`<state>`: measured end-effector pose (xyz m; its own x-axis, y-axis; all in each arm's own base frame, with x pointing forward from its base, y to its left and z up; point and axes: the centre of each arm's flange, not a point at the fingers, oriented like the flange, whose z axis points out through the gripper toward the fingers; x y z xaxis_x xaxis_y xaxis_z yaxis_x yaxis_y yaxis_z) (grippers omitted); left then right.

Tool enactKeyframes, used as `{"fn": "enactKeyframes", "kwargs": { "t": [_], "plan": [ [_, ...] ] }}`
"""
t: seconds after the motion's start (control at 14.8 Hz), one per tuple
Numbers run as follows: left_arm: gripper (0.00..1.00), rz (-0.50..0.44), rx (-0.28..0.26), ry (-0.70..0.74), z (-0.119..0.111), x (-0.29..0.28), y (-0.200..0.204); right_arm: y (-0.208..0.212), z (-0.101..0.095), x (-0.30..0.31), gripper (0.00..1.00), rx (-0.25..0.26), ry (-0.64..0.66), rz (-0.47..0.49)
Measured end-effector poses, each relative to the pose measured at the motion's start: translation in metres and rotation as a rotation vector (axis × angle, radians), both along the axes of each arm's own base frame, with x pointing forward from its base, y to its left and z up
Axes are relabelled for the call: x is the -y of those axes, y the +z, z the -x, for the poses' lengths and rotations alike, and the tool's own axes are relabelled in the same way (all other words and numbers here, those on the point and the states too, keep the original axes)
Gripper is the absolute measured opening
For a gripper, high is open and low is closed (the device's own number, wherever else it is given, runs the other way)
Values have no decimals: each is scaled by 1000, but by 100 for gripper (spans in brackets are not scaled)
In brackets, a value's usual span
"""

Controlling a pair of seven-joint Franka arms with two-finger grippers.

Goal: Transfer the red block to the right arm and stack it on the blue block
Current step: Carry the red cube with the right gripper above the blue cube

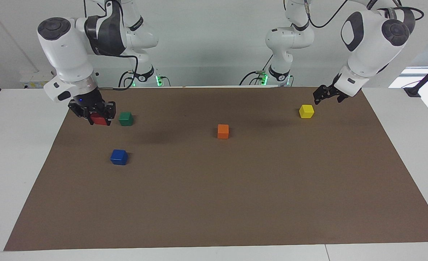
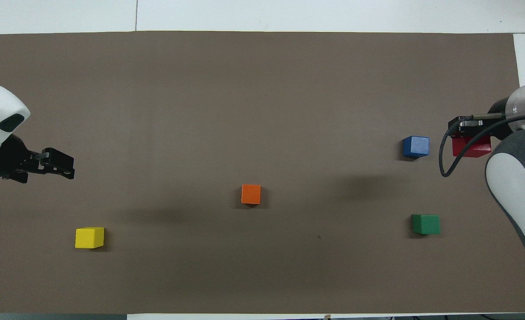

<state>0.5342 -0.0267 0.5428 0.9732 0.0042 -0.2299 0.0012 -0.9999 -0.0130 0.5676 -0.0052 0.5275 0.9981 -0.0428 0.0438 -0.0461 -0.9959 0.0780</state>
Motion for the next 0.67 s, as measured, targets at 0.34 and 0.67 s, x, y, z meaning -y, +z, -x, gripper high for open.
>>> {"fn": "enactKeyframes", "kwargs": {
  "t": [0.34,0.67],
  "plan": [
    [100,2,1,-14,-13,8,6,-50,-7,8,56,35,-3,-8],
    [100,4,50,-6,-17,4,17,-94,-17,23,56,44,31,-13]
  ]
}}
